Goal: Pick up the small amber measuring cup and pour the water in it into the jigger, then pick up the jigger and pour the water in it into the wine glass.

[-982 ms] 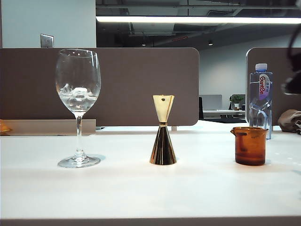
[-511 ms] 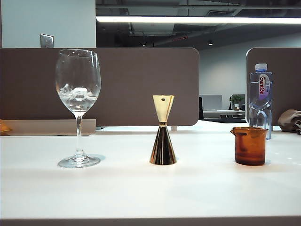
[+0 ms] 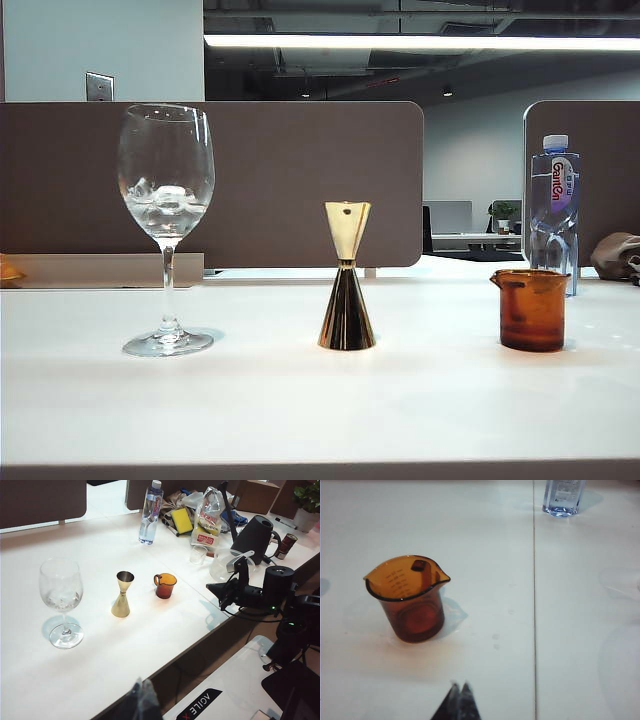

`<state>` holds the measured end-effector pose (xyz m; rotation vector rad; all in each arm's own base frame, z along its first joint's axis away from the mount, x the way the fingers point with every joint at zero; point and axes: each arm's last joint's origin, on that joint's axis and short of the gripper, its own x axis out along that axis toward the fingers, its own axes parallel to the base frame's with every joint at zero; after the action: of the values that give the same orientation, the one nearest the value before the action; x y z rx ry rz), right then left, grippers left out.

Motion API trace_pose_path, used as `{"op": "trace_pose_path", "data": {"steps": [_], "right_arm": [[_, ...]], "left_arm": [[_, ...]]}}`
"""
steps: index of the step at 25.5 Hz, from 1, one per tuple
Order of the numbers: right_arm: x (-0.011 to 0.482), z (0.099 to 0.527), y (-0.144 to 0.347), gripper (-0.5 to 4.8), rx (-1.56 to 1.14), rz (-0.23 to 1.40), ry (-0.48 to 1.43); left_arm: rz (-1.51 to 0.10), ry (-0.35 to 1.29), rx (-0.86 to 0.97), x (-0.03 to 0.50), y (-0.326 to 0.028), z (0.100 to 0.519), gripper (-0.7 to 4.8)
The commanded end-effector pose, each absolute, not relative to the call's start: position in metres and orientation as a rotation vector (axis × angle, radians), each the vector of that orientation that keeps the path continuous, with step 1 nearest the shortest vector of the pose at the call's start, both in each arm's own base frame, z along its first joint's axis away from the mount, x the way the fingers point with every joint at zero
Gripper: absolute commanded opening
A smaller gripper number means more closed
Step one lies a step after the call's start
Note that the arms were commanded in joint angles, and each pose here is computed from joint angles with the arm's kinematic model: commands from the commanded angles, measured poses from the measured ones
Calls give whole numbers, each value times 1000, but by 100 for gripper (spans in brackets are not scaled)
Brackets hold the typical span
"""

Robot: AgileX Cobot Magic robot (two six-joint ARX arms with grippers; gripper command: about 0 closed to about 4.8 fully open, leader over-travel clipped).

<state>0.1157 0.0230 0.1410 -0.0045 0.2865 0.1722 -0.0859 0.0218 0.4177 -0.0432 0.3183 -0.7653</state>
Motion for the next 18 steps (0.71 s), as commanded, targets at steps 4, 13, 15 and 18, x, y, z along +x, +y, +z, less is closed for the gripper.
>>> {"op": "trace_pose_path", "data": {"steps": [4, 13, 15, 18], "right_arm": [[112, 140, 17, -5, 4, 132, 277], [105, 155, 12, -5, 22, 91, 113], [103, 157, 11, -5, 24, 90, 83], [102, 160, 11, -5, 26, 91, 55]], "left_arm": [[-768, 320, -43, -86, 22, 418, -2], [-768, 320, -43, -86, 22, 418, -2], [-768, 320, -43, -86, 22, 418, -2], [-768, 320, -43, -86, 22, 418, -2]]}}
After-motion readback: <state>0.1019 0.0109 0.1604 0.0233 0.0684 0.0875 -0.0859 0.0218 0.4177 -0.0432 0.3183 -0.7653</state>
